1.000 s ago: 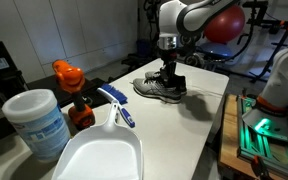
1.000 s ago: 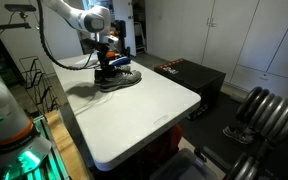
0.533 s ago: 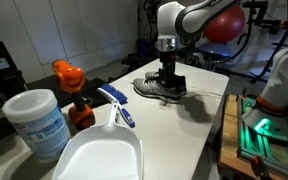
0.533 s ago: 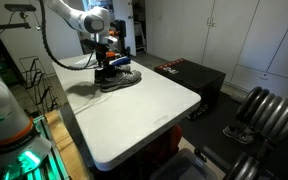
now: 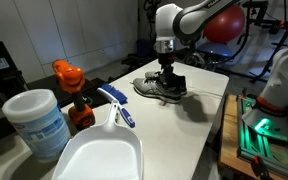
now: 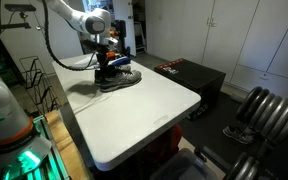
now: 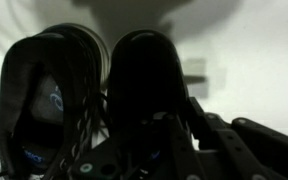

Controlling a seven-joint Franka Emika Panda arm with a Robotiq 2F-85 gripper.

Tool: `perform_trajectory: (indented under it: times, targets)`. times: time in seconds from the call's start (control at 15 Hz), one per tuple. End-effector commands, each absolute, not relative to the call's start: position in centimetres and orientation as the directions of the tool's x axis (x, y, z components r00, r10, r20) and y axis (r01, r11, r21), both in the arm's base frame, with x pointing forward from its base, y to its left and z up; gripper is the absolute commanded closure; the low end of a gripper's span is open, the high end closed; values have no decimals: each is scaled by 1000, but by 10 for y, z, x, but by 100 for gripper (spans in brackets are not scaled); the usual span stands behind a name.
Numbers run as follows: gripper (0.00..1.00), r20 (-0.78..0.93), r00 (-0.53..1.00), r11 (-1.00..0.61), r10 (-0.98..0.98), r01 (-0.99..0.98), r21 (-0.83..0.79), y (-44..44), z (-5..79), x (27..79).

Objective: Pick up the left sneaker and put it on top of the right sneaker

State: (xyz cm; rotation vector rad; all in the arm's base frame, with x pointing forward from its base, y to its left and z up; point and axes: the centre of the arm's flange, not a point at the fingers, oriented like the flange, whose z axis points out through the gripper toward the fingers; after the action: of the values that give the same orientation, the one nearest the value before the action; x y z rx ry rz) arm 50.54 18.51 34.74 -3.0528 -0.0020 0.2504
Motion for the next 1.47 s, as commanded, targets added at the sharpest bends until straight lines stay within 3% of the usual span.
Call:
perform_trajectory:
  times: [0.0, 0.4, 1.0, 1.4]
  targets:
    - [100, -196, 980, -994, 25, 3, -112, 184, 343, 510]
    - [98, -183, 983, -985, 17, -15, -171, 164, 382, 500]
    - [98, -198, 980, -993, 4, -19, -118, 103, 526, 456]
    - [98, -184, 980, -994, 69, 53, -95, 74, 527, 485]
